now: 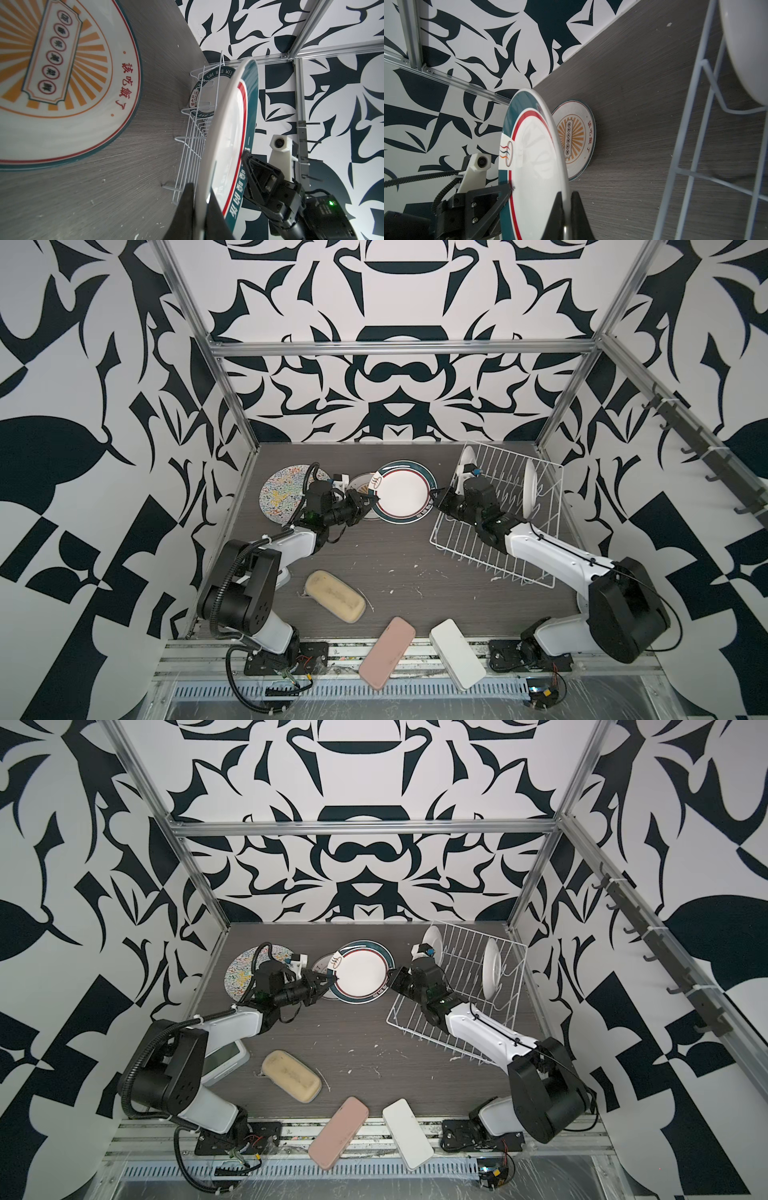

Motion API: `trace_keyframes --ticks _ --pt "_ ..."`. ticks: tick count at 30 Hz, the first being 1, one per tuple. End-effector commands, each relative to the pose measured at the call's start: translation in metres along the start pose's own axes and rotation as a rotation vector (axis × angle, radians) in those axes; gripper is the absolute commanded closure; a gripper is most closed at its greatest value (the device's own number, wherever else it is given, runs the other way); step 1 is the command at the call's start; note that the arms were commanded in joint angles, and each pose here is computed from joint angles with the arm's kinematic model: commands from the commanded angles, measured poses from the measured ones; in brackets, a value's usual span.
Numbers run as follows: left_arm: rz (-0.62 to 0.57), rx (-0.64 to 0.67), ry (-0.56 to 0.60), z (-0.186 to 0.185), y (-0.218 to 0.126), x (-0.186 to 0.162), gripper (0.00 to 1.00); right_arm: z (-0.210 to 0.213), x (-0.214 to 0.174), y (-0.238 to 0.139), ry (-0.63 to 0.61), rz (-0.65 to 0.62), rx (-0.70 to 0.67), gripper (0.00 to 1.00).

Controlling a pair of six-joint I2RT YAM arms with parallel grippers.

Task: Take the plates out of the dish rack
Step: 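Close the left gripper on the green-rimmed plate's rim beside the right gripper, then open and withdraw the right gripper while the left gripper holds the plate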

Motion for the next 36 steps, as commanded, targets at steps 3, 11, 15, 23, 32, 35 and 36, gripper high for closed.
trace_keyframes --ticks 3,11,15,23,32,35,36 --pt "0.005 -0.02 -0.007 -0.002 0.0 0.0 0.96 0.032 0.02 -0.007 -0.023 -0.04 0.096 1.0" --pt "-0.001 -0.015 0.002 -0.003 -0.001 0.001 1.0 0.029 0.023 -0.009 -0.03 -0.053 0.073 0.85" --pt "-0.02 0.0 0.007 -0.001 -0.003 0.002 1.0 0.028 0.021 -0.009 -0.044 -0.04 0.06 0.57" --pt "-0.04 0.022 0.019 0.001 -0.004 0.006 1.0 0.027 0.022 -0.01 -0.059 -0.035 0.05 0.34" --pt "-0.053 0.067 0.04 0.006 -0.003 0.014 1.0 0.023 0.027 -0.012 -0.09 -0.044 0.025 0.32" --pt "-0.061 0.079 0.041 0.01 -0.003 0.018 1.0 0.022 0.029 -0.012 -0.093 -0.047 0.023 0.32" --pt "-0.061 0.082 0.039 0.011 -0.003 0.019 1.0 0.022 0.03 -0.012 -0.095 -0.047 0.023 0.32"
Point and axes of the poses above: each gripper's point midway between its finger pads, its own y axis out along the fingers, its own z axis along the line the jaws close on, x = y × z, the point moved 1 cm from there along -y, back along the fingers, and after that the axes turned 6 degrees about -y, right-handed, at the moved point
